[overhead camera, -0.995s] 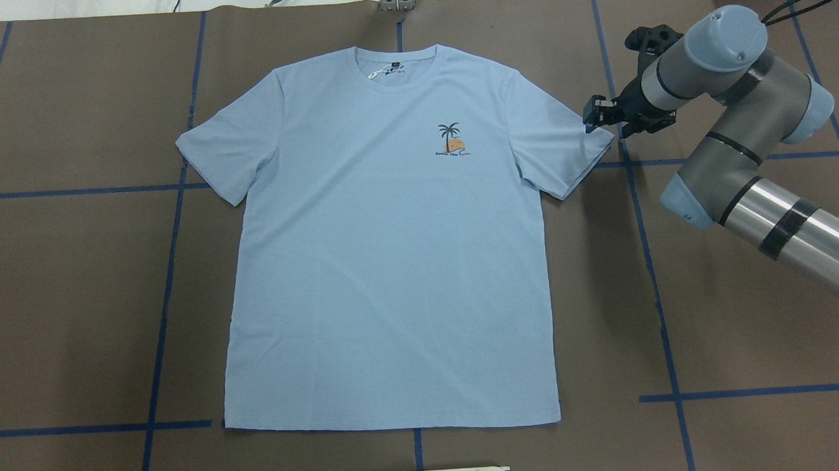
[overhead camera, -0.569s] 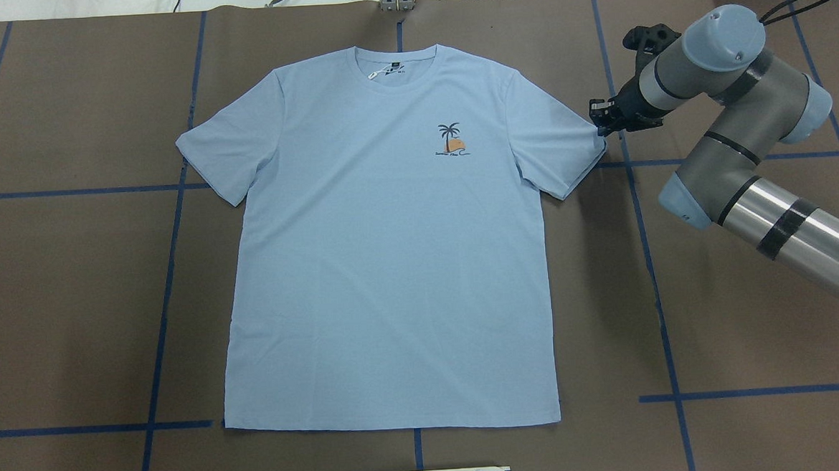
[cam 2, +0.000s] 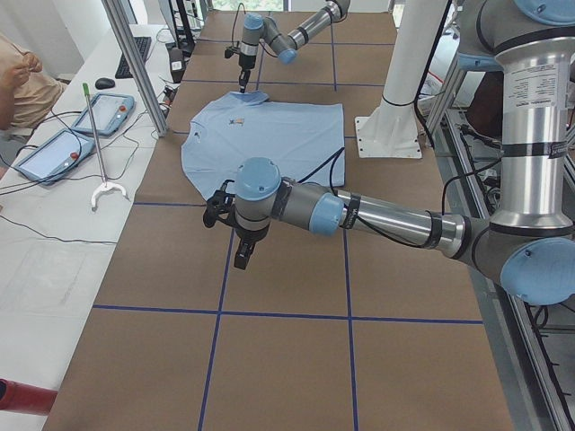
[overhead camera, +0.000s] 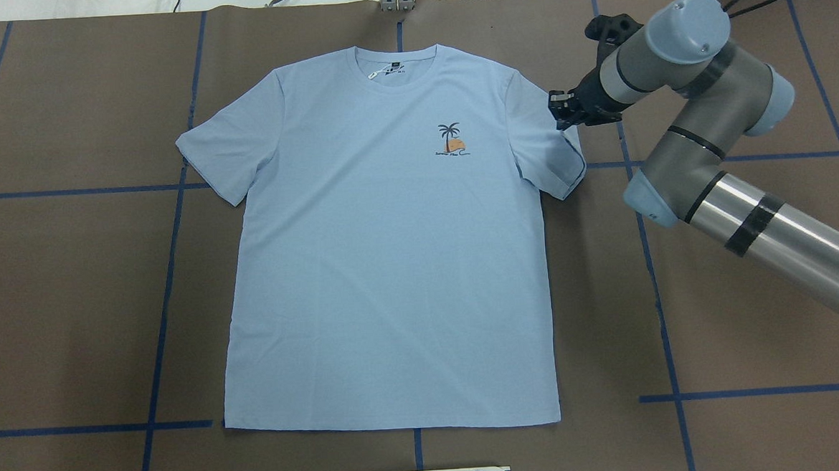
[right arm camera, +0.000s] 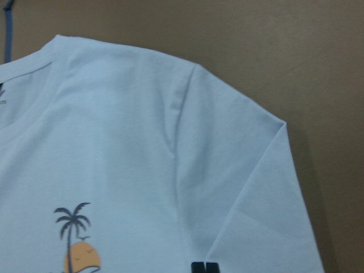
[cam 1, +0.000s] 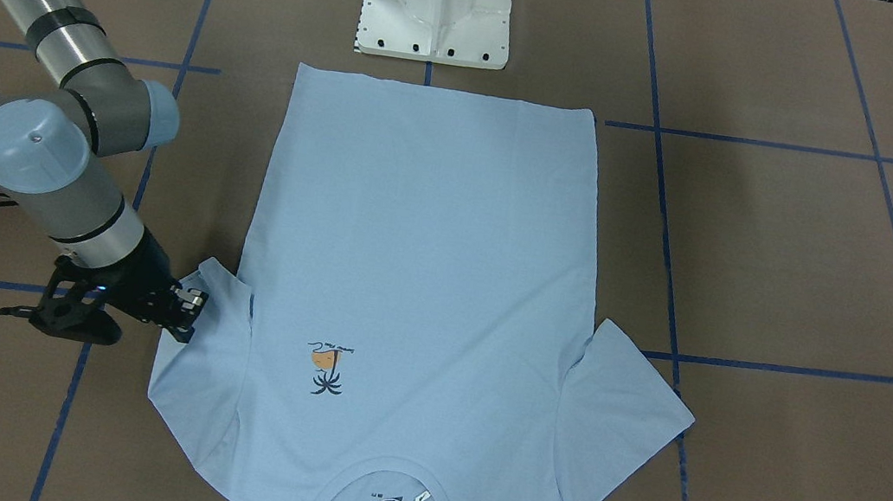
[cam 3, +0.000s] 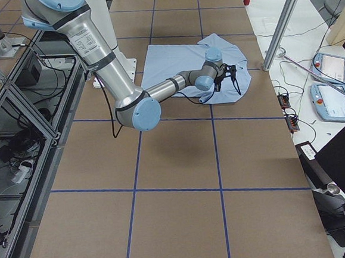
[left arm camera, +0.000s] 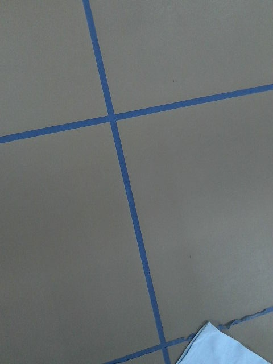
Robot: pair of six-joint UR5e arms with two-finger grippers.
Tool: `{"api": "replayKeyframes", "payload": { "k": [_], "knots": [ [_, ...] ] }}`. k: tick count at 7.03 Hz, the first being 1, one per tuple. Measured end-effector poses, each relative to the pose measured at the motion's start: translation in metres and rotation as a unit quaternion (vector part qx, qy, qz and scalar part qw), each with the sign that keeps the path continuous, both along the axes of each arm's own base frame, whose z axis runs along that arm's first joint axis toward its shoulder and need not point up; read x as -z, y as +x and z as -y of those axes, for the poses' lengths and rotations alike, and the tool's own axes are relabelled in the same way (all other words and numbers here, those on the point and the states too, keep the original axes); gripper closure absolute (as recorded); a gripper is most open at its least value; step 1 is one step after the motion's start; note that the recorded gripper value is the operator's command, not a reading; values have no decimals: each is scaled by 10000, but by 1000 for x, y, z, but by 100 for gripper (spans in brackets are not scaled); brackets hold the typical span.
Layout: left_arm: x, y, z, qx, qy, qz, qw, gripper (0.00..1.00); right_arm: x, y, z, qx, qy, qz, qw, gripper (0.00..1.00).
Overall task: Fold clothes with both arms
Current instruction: 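Fold the sleeve inward toward the collar with the right gripper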
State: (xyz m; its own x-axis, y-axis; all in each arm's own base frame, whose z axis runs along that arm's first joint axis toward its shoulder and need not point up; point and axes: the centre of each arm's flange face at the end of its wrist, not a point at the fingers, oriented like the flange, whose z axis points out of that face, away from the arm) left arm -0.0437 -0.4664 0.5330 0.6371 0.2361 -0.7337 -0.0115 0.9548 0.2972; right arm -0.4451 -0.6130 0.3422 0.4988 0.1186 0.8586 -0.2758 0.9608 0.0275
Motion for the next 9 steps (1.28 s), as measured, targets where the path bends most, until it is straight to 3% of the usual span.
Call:
{"api": "replayKeyframes", "payload": {
  "k": [4,5,7,9],
  "knots": [
    [0,2,-1,-35,-39,-118,9999,0,57,-77,15,-288,-36,-128,9995,100],
    [0,2,0,-40,-29,-127,9999,0,60,-80,19,-362,-39,-155,9992,2],
    [10,5,11,-89,121,-190,9997,0,76,-88,28,-615,-210,-113,9978,0],
    [35,27,44,-102,362,-316,9988,0,104,-85,23,-791,-283,140,9964,0]
  ]
}}
